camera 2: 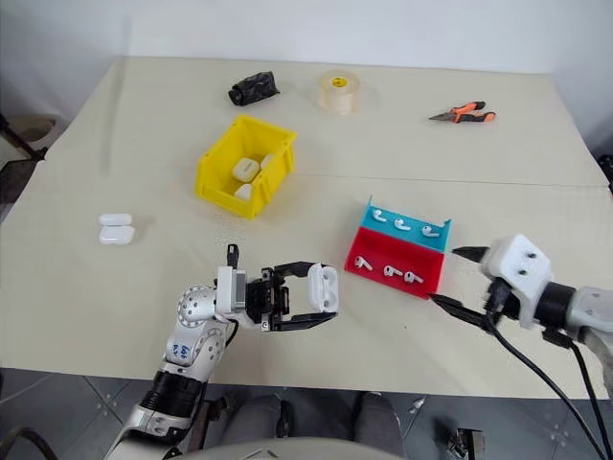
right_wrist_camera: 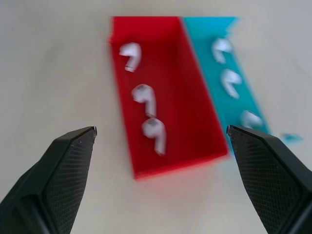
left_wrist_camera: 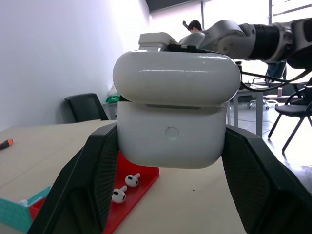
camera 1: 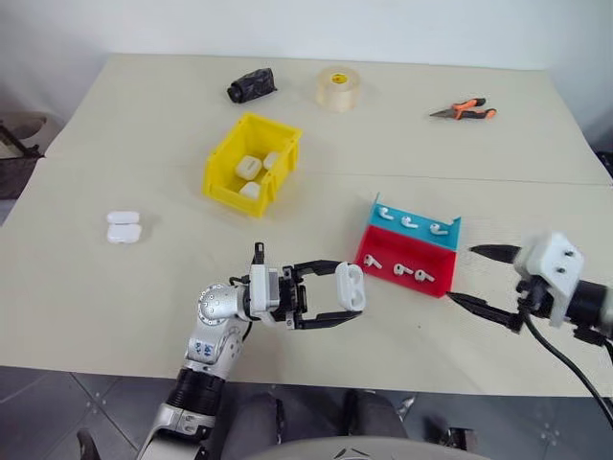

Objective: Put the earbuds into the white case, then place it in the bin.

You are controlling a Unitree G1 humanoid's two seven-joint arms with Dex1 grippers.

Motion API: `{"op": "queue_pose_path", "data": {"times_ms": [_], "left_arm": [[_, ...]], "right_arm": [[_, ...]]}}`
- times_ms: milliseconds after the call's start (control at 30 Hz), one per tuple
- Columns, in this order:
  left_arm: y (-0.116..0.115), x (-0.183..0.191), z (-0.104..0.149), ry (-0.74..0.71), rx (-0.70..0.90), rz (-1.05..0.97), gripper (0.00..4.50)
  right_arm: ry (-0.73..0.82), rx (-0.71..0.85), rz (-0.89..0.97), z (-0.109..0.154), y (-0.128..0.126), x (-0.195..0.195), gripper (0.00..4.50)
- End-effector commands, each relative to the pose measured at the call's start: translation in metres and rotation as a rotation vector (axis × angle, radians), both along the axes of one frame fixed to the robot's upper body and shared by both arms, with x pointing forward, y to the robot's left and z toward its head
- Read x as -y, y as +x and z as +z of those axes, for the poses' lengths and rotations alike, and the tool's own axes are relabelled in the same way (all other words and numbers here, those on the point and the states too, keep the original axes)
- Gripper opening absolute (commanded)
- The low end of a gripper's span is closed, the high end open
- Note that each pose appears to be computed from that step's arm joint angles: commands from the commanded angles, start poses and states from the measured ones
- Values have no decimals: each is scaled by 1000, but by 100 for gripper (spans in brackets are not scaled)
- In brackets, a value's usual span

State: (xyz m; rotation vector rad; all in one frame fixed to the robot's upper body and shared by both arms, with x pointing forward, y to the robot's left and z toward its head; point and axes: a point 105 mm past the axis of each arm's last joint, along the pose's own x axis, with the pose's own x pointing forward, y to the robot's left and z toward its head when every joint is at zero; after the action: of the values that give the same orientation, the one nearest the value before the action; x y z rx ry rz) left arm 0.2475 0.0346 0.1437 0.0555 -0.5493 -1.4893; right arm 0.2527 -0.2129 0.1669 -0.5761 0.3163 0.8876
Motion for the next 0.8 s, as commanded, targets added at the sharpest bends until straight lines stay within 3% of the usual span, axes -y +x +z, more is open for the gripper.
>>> {"op": "queue_pose_path", "data": {"times_ms": [33,300,800], "left_arm": [[-4,1,9,-33,32,8,278],[-6,-5,8,-33,27,36,278],[-8,-8,6,-42,12,85,278]], "right_arm": [[-64,-94,61,-4,1,-16,450],[-191,-197,95,-7,16,-35,450],[-370,-170,84,-13,40,-39,450]]}}
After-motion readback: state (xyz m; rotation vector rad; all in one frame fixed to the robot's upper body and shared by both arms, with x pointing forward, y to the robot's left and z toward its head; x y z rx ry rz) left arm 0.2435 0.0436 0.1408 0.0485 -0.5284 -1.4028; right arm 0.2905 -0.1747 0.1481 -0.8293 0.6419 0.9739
